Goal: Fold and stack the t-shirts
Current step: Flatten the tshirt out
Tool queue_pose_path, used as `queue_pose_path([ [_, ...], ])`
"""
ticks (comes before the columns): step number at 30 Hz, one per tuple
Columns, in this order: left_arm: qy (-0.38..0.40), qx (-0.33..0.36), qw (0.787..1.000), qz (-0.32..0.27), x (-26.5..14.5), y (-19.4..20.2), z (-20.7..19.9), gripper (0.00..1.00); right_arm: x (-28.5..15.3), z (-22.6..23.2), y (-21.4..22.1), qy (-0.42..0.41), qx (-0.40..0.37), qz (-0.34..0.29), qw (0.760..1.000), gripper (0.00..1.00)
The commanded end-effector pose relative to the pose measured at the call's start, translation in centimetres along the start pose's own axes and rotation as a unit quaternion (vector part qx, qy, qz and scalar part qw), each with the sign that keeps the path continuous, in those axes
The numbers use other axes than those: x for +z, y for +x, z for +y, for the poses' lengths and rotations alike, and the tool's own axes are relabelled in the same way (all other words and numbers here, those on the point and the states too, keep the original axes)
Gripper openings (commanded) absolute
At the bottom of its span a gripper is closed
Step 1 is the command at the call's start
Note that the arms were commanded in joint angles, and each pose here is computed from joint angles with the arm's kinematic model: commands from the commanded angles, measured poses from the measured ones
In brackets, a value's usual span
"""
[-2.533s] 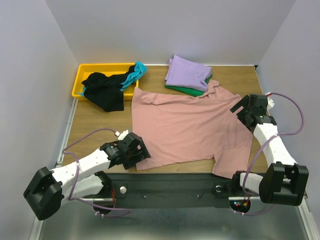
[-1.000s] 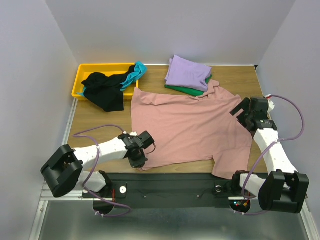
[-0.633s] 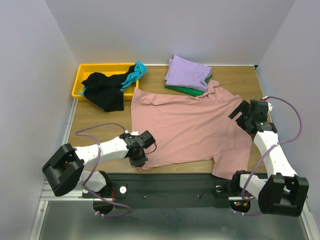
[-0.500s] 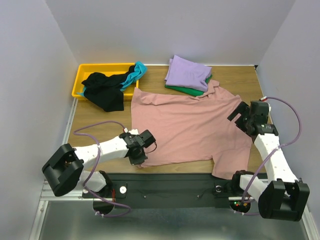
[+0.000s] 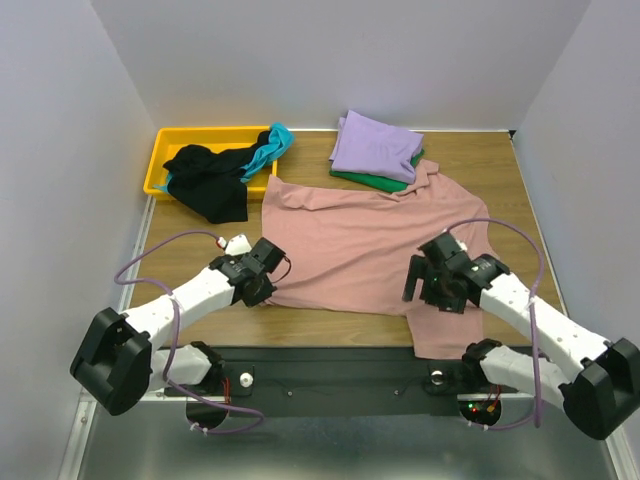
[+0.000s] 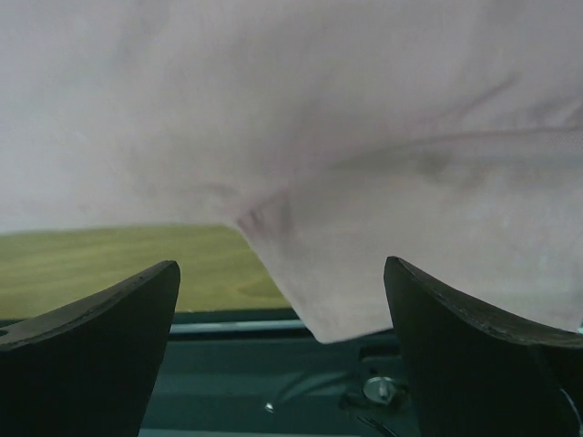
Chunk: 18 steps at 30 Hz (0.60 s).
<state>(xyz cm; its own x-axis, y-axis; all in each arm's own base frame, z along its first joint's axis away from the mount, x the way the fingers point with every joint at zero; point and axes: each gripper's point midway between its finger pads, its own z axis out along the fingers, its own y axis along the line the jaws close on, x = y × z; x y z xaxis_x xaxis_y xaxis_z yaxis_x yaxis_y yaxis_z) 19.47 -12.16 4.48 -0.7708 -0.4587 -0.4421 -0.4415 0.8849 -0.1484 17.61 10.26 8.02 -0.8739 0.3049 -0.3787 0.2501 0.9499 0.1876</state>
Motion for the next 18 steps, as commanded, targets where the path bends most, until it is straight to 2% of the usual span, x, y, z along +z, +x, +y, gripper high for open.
queue_pose_path([
  [1, -0.019, 0.009, 0.999, -0.034, 0.2, -1.3, 1.5, 0.00, -0.6, -0.2, 3.7, 0.051, -0.028, 0.049, 0.997, 1.00],
  [3, -0.021, 0.008, 0.999, -0.037, 0.4, -1.4, 1.7, 0.00, -0.6, -1.4, 5.5, 0.105, -0.047, 0.073, 0.991, 1.00],
  [9, -0.011, 0.009, 0.999, -0.037, 0.8, -1.5, 1.3, 0.00, -1.5, -2.4, 9.0, 0.144, -0.079, 0.117, 0.980, 0.97],
  [12, -0.007, 0.011, 0.999, -0.036, 0.9, -1.5, 1.1, 0.00, -0.6, -2.2, 10.7, 0.122, -0.082, 0.145, 0.978, 0.94],
  [18, -0.002, 0.007, 1.000, -0.030, 1.0, -1.2, 1.0, 0.00, 1.2, -0.8, 10.8, 0.105, -0.097, 0.146, 0.979, 0.83],
])
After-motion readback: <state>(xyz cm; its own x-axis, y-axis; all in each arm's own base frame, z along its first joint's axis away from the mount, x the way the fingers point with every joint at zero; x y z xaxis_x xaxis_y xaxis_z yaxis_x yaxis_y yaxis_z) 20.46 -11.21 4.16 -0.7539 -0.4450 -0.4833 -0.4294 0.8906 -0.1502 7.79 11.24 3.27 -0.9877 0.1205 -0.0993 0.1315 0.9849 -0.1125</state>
